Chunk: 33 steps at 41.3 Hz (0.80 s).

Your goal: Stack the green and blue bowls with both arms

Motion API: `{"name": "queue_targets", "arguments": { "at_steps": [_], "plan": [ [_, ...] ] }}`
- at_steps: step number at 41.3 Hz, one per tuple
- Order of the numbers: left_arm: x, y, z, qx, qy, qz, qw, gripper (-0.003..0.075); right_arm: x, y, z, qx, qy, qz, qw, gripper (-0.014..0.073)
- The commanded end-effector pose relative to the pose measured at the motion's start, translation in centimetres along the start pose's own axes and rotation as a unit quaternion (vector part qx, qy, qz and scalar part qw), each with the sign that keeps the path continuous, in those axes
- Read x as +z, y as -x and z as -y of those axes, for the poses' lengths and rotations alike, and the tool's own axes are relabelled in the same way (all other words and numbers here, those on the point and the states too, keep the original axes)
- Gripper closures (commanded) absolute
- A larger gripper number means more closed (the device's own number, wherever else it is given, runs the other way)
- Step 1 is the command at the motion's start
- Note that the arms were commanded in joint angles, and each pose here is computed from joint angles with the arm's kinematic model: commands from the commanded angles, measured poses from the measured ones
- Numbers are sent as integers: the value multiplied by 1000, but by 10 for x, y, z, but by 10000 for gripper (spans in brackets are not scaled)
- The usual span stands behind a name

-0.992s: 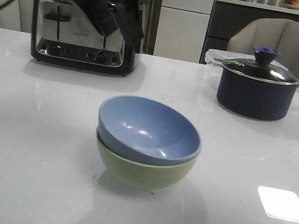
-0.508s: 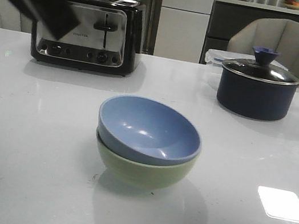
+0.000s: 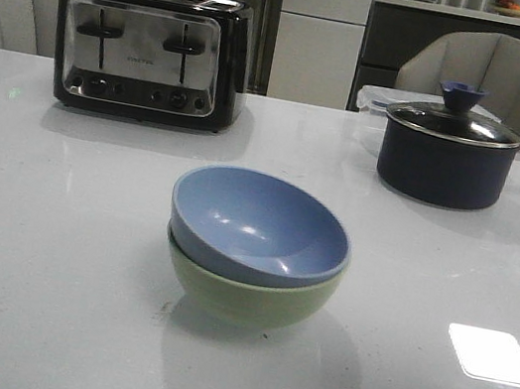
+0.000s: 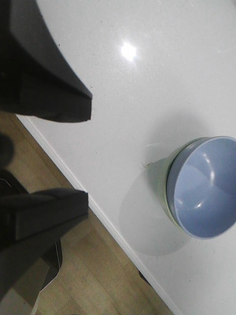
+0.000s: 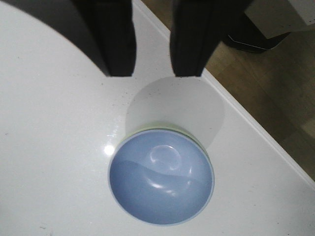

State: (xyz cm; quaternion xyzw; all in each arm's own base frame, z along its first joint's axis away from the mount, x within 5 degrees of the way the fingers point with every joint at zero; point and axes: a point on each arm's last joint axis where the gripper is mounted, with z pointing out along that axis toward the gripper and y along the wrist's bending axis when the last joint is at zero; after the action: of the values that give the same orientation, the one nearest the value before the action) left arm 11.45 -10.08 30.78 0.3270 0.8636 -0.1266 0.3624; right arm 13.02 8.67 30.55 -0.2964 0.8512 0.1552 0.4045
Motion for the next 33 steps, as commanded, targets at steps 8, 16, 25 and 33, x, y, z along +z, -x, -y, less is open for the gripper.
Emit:
{"name": "queue_targets", "arguments": {
  "at_steps": [8,16,25,33],
  "plan": [
    [-8,13,-1,-8,0,55,998,457,-5,11,2,4,-9,33,999,490],
    [-8,13,-1,-7,1,55,998,630,-5,11,1,4,-8,31,999,566],
    [-8,14,-1,-7,1,60,998,624,-5,10,1,6,-6,29,1000,566],
    [-8,14,-1,-7,1,60,998,624,-5,10,1,6,-6,29,1000,566]
  ]
}}
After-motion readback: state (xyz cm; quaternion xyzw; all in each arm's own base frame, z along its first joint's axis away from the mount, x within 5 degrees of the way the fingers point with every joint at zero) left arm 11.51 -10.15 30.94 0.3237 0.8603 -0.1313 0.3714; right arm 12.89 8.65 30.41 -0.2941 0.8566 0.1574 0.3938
